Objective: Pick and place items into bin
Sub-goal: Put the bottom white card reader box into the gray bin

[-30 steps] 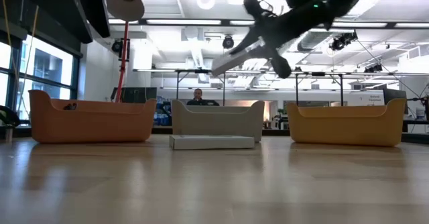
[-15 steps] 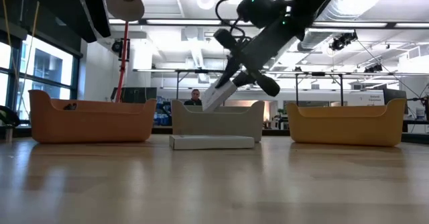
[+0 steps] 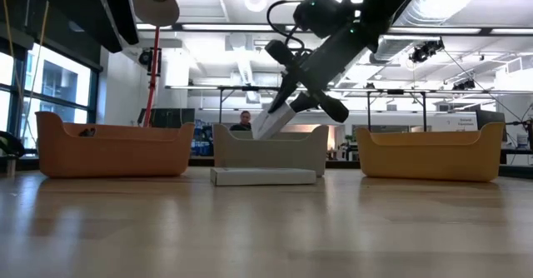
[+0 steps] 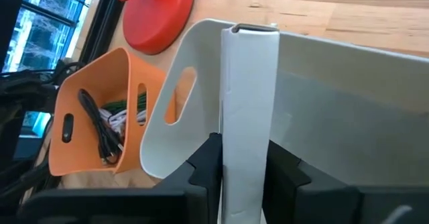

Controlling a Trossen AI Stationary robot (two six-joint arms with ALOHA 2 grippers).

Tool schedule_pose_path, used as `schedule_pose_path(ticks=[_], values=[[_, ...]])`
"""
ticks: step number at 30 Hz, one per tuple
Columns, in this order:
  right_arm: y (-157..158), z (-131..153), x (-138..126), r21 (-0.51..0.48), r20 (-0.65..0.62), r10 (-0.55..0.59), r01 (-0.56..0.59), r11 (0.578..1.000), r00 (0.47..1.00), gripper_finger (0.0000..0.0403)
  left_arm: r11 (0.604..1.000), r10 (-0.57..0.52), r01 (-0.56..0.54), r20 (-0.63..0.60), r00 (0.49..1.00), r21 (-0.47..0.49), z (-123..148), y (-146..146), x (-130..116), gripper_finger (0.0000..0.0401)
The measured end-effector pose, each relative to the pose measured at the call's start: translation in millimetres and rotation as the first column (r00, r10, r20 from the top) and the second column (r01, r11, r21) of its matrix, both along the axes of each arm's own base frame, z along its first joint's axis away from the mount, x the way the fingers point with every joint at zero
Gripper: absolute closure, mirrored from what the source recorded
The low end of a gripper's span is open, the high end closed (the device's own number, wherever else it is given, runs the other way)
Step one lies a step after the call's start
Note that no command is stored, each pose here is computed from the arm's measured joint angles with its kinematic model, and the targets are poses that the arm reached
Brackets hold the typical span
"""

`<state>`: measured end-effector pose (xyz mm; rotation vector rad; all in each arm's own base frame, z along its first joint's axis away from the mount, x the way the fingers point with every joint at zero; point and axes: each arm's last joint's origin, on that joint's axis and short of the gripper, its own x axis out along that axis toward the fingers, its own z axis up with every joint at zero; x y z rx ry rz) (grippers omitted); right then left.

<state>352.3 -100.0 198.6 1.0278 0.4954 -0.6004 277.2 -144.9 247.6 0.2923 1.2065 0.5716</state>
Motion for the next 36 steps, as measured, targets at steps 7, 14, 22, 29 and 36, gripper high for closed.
schedule_pose_path(ticks=[7, 14, 22, 29, 36], values=[[0.2, 0.0, 0.0, -0.005, -0.002, -0.001, 0.001, 1.000, 1.000, 0.0335, 1.000, 0.003, -0.003, 0.003, 1.000, -0.001, 0.0, 0.0, 0.0, 0.0153], [0.0, 0.0, 0.0, -0.008, -0.003, -0.009, 0.009, 1.000, 1.000, 0.0319, 1.000, 0.004, -0.004, 0.004, 1.000, -0.002, 0.0, 0.0, 0.1, 0.0153], [2.1, -0.1, 0.5, -0.007, -0.003, -0.006, 0.005, 1.000, 1.000, 0.0289, 1.000, 0.004, -0.004, 0.004, 1.000, -0.002, 0.0, -0.1, 0.1, 0.0153], [3.3, -1.4, -0.4, -0.005, -0.021, -0.008, 0.008, 1.000, 1.000, 0.0279, 1.000, 0.003, -0.003, 0.003, 1.000, -0.002, 0.0, -0.1, 0.1, 0.0153], [3.2, -1.5, -0.5, -0.023, -0.028, 0.007, -0.008, 1.000, 1.000, 0.0279, 1.000, 0.002, -0.002, 0.003, 1.000, -0.001, 0.0, -0.1, 0.1, 0.0153]])
